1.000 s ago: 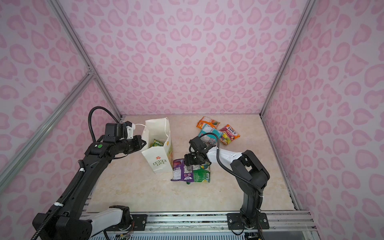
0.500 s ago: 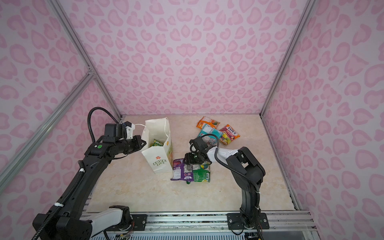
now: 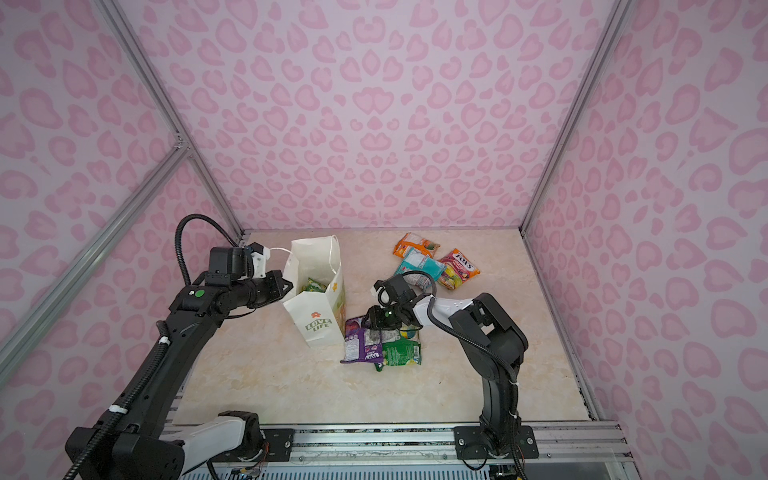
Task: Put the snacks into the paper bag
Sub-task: 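Lower the right gripper and close it on the purple Berries packet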
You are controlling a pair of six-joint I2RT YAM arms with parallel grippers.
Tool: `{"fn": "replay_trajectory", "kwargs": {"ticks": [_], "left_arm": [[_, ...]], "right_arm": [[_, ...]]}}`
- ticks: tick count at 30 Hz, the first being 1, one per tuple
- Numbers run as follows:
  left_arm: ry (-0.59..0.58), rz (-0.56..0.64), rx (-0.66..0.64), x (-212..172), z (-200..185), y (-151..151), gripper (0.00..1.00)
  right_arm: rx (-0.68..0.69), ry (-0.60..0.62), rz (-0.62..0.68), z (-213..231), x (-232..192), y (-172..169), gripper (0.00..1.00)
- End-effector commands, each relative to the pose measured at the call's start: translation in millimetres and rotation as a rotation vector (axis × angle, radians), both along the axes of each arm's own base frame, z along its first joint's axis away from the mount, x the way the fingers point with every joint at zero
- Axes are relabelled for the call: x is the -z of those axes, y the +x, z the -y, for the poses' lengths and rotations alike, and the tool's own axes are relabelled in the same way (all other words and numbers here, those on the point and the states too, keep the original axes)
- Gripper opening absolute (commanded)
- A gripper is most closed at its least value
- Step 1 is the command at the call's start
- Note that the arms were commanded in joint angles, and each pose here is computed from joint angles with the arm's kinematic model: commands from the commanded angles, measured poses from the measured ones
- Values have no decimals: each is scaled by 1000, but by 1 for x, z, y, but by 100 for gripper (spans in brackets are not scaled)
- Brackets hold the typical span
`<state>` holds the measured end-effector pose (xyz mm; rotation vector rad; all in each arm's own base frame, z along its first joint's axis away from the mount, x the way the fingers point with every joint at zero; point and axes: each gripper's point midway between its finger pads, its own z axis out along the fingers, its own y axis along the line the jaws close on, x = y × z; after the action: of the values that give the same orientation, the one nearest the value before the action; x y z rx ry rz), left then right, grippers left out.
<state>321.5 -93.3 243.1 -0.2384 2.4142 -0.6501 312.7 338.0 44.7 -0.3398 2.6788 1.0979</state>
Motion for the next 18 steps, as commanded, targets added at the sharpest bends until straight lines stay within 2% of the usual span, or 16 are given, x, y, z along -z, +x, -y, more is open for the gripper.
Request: {"fn": "replay_trajectory", "kwargs": {"ticks": [1, 5, 8, 16, 18], "left_arm": [[-14, 1, 9, 0, 2, 1, 4], [-13, 5, 7, -1, 2, 0, 4], [-16, 6, 9, -1, 2, 0, 4], [-21, 1, 13, 0, 4, 0, 4], [-16, 0, 8, 1, 2, 1, 4]], "right_arm": [[-13, 79, 24, -11, -20, 1, 33], [-16, 108, 36, -14, -35, -1, 18], [-19, 117, 49, -14, -44, -3, 11], [-11, 120, 87, -10, -63, -2, 0], [-11, 114, 89, -9, -66, -4, 0]]}}
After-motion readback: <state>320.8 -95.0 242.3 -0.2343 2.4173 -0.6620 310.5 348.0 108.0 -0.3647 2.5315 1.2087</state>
